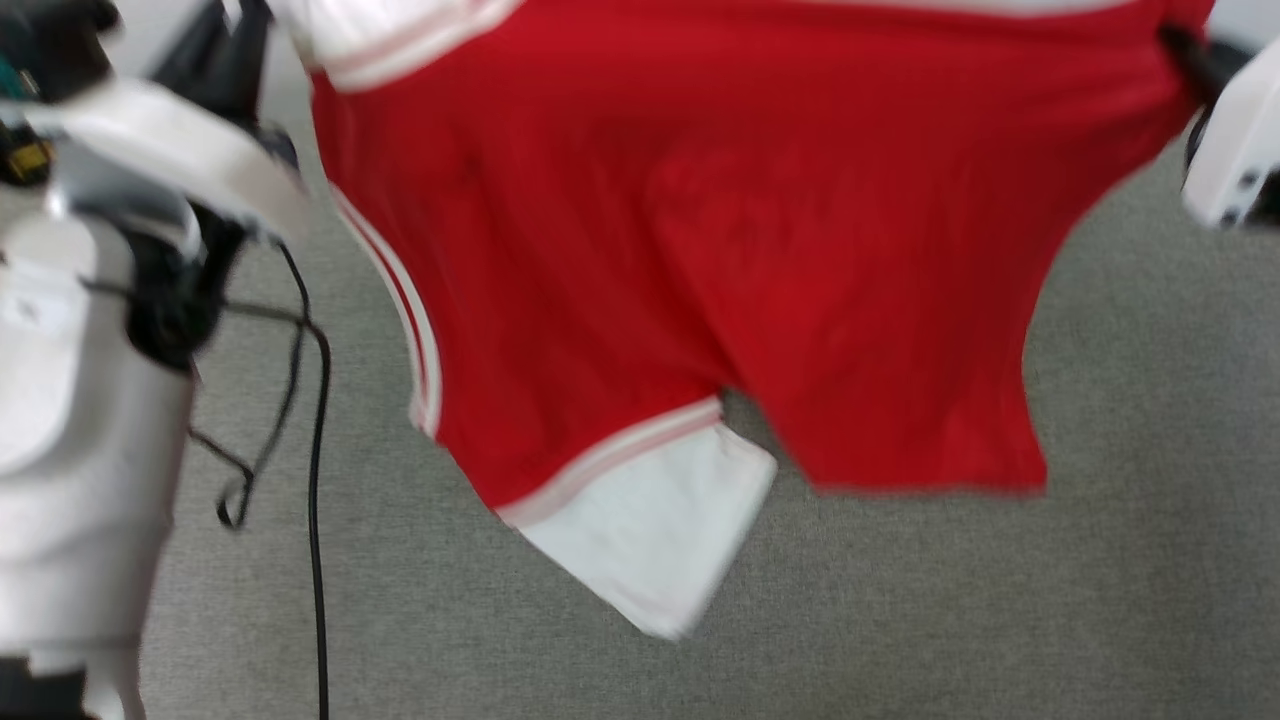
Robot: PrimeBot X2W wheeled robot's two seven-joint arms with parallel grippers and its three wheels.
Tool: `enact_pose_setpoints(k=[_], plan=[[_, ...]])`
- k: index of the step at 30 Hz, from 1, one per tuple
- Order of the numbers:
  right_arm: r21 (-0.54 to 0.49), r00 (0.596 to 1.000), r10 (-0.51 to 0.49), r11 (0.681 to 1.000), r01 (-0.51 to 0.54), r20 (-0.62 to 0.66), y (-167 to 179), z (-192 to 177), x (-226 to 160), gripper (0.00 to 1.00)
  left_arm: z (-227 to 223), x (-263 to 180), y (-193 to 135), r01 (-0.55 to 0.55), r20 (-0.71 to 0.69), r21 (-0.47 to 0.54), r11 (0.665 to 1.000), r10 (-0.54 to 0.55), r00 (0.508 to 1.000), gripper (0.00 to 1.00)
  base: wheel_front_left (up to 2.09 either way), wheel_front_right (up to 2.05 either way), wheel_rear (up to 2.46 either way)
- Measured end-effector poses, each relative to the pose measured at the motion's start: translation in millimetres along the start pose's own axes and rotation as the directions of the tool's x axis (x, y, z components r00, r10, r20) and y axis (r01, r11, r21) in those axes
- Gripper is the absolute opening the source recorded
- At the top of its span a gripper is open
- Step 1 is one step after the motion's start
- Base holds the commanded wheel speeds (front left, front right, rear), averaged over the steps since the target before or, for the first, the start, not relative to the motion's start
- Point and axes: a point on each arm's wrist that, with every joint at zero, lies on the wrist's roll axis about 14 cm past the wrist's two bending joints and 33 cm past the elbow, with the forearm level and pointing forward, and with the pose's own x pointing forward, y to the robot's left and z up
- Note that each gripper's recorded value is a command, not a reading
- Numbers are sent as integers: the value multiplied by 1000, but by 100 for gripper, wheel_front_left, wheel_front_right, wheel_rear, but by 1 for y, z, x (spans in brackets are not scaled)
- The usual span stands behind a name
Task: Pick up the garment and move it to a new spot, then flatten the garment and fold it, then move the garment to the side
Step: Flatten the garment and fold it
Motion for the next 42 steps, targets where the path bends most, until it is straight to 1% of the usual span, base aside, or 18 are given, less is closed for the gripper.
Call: enact_pose_setpoints(k=[5,11,13,18,20,25,29,32,34,37,38,42], plan=[[-4,985,-54,998,55,162,-15,60,16,0,36,48,10,-10,85,31,999,7,996,0,0,0,0],[-7,942,-82,996,89,327,-22,121,38,0,81,99,28,-45,200,104,994,24,980,0,0,0,0],[5,931,-76,997,80,357,-21,131,49,0,85,114,37,-65,217,111,992,40,975,0,0,0,0],[18,916,-74,997,73,394,-22,137,82,0,70,147,55,-92,213,112,989,67,975,0,0,0,0],[26,916,-71,997,66,395,-21,132,99,0,56,159,62,-98,199,108,989,75,977,0,0,0,0],[26,933,-67,998,62,355,-19,99,142,0,-6,178,77,-109,114,76,991,100,988,0,0,0,0],[15,957,-49,999,47,285,-13,59,175,0,-59,182,88,-127,35,31,991,126,991,0,0,0,0],[21,972,-38,999,34,233,-9,32,191,0,-96,176,97,-150,-34,3,989,150,988,0,0,0,0],[26,976,-27,999,22,216,-4,22,197,0,-115,169,101,-165,-79,-15,986,163,983,0,0,0,0],[12,984,-11,1000,9,178,2,3,201,0,-141,156,98,-169,-140,-48,984,161,977,0,0,0,0],[0,988,-9,1000,9,152,2,-9,201,0,-153,148,96,-170,-167,-60,984,158,973,0,0,0,0],[13,998,13,1000,-14,66,10,-59,189,0,-187,112,90,-187,-252,-116,976,153,956,0,0,0,0]])
